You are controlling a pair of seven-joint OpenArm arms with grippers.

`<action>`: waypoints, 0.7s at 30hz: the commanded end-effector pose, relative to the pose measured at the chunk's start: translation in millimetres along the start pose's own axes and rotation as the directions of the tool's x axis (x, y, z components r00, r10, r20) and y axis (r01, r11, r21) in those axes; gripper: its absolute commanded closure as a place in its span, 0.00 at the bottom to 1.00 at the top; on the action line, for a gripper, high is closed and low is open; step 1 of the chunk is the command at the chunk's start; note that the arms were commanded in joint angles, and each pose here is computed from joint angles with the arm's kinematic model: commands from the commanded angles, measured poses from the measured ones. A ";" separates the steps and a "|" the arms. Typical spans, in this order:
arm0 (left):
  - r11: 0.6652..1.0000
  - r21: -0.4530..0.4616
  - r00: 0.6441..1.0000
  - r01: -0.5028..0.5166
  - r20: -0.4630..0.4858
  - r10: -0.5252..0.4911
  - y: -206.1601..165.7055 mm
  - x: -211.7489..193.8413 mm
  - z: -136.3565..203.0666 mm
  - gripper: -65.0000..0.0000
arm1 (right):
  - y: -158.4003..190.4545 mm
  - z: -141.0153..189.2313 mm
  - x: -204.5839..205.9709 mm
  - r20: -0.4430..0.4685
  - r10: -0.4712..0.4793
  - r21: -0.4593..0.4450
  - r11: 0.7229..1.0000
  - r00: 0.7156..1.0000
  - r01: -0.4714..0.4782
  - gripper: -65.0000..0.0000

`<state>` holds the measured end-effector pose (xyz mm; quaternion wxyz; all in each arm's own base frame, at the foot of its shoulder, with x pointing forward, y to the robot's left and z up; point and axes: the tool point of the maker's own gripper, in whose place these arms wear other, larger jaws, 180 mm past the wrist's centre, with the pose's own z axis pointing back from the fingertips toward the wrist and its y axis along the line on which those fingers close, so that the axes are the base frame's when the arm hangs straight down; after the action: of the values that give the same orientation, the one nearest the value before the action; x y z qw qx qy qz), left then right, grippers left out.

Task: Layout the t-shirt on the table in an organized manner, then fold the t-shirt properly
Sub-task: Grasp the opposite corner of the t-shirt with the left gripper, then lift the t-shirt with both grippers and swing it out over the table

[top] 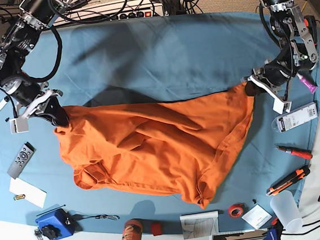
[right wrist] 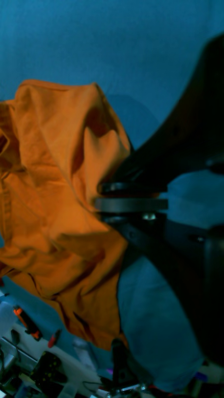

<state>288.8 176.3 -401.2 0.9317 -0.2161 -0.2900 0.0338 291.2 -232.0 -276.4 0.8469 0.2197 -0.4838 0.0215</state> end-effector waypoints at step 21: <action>0.996 0.073 0.999 -0.046 0.006 0.045 35.4 -53.8 85.7 1.00 | -26.7 72.2 -55.5 -0.127 -0.072 -0.084 0.995 0.989 0.061 1.00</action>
<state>193.4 224.5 -389.8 0.9395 -0.1975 -0.2702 0.0726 205.3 -270.3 -311.9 0.8906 0.2090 -0.4033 -0.0218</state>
